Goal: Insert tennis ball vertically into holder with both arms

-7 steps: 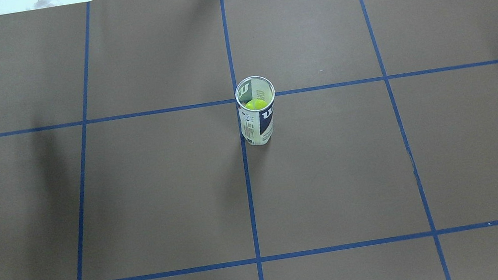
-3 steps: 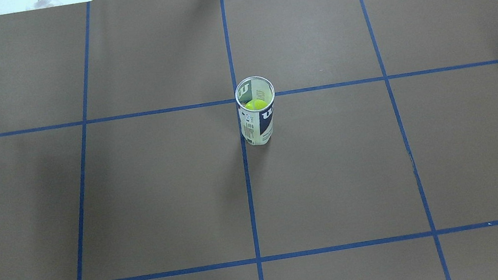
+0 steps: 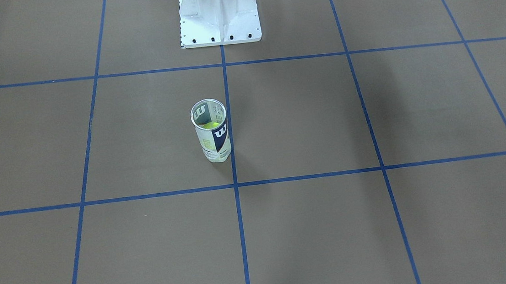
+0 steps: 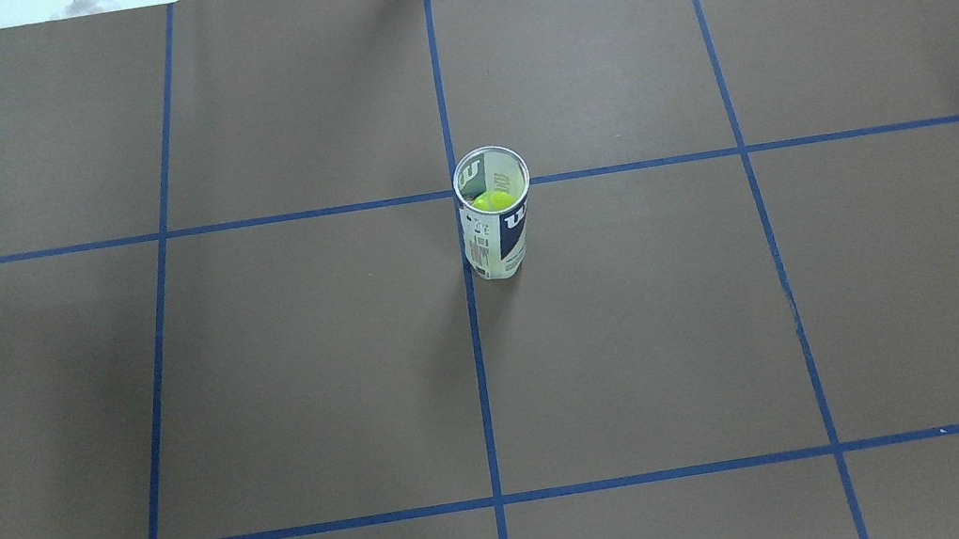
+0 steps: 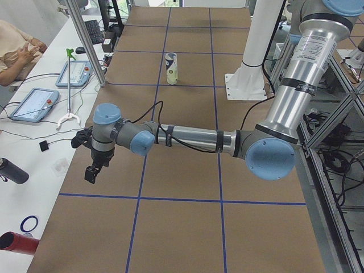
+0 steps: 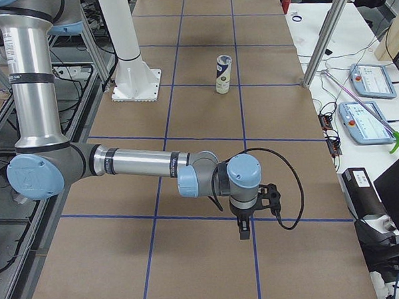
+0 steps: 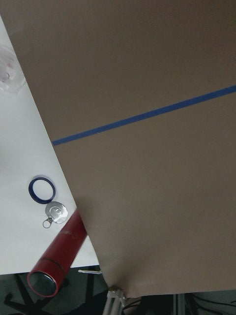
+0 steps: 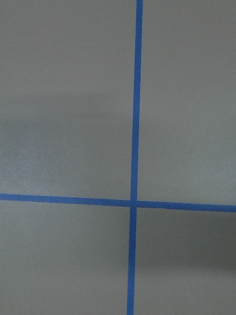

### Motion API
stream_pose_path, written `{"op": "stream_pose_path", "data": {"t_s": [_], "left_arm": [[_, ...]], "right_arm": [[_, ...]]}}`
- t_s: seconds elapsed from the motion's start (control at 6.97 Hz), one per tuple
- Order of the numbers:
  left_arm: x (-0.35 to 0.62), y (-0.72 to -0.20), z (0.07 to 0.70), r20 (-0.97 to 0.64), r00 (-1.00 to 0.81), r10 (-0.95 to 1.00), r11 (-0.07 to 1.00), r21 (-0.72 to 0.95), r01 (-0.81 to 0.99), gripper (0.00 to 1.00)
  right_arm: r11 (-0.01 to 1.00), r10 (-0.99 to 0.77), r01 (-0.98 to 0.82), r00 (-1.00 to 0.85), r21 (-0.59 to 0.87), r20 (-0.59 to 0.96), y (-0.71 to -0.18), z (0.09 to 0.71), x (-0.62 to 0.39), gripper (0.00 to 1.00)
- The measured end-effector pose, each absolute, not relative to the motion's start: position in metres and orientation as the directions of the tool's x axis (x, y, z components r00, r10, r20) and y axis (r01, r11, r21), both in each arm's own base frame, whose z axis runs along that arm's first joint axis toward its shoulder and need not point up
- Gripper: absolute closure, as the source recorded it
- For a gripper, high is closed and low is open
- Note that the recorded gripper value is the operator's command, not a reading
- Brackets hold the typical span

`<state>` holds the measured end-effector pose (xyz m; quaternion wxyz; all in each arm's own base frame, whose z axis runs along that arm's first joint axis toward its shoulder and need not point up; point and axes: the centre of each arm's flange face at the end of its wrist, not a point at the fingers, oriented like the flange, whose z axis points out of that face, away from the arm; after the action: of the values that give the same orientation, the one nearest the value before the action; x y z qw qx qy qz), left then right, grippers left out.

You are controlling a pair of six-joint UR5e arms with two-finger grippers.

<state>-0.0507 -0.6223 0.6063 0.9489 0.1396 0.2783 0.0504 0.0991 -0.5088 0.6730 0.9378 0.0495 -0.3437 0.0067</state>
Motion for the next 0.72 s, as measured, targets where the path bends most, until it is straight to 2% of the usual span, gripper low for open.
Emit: {"op": "stream_pose_path", "data": {"t_s": [0.29,0.72], "left_arm": [[-0.047,-0.584,0.64,-0.648,0.752,0.118,0.986,0.166,-0.012,0.0],[-0.048,-0.495,0.667,-0.687,0.722,0.078,0.995,0.1,-0.012,0.0]], "right_arm": [[0.995,-0.026,-0.044,0.764,0.092,0.645,-0.51,0.672,0.099,0.0],[0.995,-0.025,-0.043,0.764,0.09,0.645,-0.511,0.671,0.099,0.0]]}}
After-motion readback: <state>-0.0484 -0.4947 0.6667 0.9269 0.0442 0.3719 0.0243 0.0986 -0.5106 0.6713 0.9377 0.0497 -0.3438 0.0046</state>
